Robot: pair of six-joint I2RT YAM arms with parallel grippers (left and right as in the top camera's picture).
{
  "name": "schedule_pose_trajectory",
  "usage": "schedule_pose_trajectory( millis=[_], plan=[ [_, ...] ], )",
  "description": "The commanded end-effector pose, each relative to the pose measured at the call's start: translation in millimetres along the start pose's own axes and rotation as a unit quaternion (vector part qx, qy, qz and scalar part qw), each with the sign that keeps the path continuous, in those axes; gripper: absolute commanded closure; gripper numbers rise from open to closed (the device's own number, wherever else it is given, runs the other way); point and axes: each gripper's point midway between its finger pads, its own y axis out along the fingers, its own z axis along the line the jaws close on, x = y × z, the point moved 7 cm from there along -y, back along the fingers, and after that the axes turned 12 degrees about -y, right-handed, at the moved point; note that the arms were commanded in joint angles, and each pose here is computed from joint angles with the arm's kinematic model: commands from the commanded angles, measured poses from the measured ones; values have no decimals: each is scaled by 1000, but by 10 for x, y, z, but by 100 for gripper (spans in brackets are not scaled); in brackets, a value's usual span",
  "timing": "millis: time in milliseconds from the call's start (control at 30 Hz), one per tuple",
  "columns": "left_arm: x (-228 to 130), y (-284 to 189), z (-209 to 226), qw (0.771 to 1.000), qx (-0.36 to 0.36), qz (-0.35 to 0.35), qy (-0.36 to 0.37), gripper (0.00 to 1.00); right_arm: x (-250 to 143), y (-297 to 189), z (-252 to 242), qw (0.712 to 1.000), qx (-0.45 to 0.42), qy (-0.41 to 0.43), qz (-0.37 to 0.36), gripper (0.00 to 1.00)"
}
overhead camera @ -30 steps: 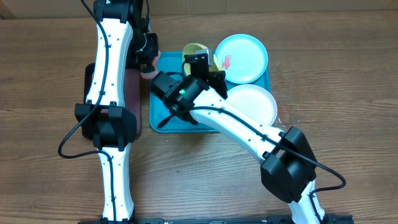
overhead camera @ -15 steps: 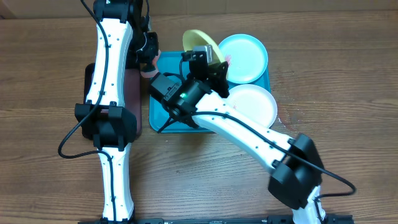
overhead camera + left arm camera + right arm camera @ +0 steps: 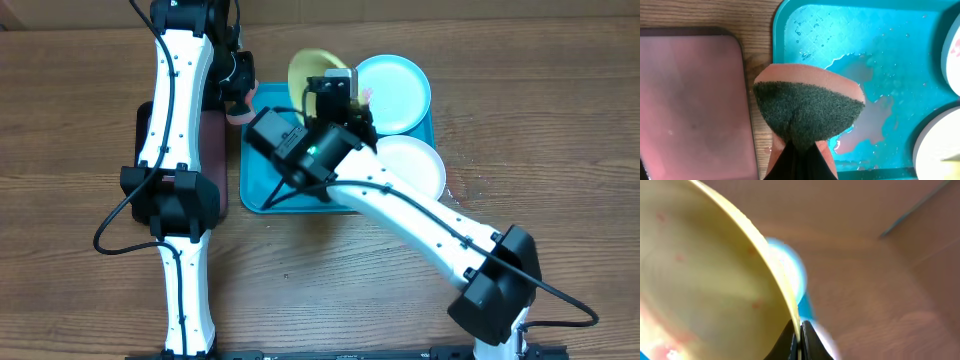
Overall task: Clean dirty plates on tray and stack at the side
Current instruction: 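Lift the yellow plate with right gripper and set it right of tray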
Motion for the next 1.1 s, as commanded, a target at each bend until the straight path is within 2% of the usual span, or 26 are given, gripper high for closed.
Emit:
schedule_pose_trajectory(
  millis=[0, 200, 400, 533, 700, 867, 1067],
  plan=[
    [7, -81, -16, 1000, -2, -14, -7, 96, -45, 207, 8, 981, 150, 22, 119, 96],
    [8, -81, -17, 1000, -3, -14, -7, 96, -55, 724, -221, 925, 307, 37, 221, 96],
    [-9, -77, -49, 1000, -5, -12, -9, 96, -97, 1367, -884, 877, 377, 131, 268, 96],
    [-30, -72, -97, 1000, -5, -11, -3, 96, -276, 1811, -1507, 869, 348, 203, 289, 96],
    [-50, -67, -143, 1000, -5, -12, 2, 96, -742, 2287, -2087, 857, 294, 276, 322, 96],
    [-41, -67, -154, 1000, -6, -15, 3, 96, -1325, 2606, -2305, 836, 259, 326, 359, 96],
    [-46, -66, -165, 1000, -6, -15, 4, 96, -1778, 2812, -2308, 827, 236, 351, 370, 96]
  ],
)
